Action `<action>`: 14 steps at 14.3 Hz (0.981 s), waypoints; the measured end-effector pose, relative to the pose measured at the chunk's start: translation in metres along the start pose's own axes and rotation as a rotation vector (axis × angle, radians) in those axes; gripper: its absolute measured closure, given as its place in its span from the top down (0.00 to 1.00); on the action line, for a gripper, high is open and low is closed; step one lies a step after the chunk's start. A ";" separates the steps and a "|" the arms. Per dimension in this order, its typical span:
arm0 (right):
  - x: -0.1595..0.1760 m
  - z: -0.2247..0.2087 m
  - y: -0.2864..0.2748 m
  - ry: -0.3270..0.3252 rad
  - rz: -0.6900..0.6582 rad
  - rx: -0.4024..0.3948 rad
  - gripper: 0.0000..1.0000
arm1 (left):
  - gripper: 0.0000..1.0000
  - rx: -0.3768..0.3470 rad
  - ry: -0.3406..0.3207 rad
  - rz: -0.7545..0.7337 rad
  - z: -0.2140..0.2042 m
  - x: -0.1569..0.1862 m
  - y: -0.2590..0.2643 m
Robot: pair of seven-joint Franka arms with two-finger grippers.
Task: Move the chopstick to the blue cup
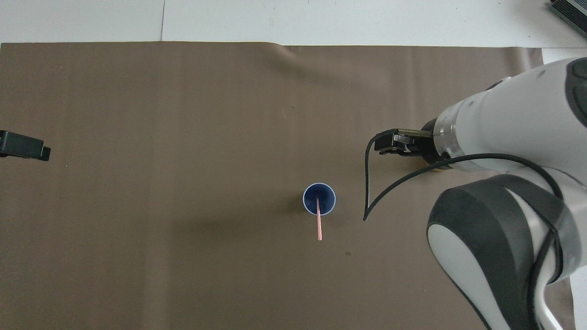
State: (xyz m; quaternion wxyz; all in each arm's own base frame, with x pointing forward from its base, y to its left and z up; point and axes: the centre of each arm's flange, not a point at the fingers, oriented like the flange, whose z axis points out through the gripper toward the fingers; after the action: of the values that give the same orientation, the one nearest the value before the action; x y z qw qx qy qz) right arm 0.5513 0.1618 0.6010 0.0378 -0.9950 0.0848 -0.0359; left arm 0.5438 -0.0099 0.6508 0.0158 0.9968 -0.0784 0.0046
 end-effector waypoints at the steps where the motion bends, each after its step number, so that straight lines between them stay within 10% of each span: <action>1: 0.002 -0.012 0.011 -0.003 0.002 -0.004 1.00 | 1.00 0.000 0.000 0.000 0.000 0.000 0.000; 14: 0.006 -0.091 0.143 0.003 -0.061 -0.088 1.00 | 1.00 0.003 0.021 0.000 -0.002 0.002 -0.001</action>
State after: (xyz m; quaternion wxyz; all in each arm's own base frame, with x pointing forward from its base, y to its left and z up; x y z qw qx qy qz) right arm 0.5265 0.0140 0.6806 -0.0074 -0.9978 0.0559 -0.0348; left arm 0.5461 -0.0095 0.6527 0.0151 0.9967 -0.0780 0.0153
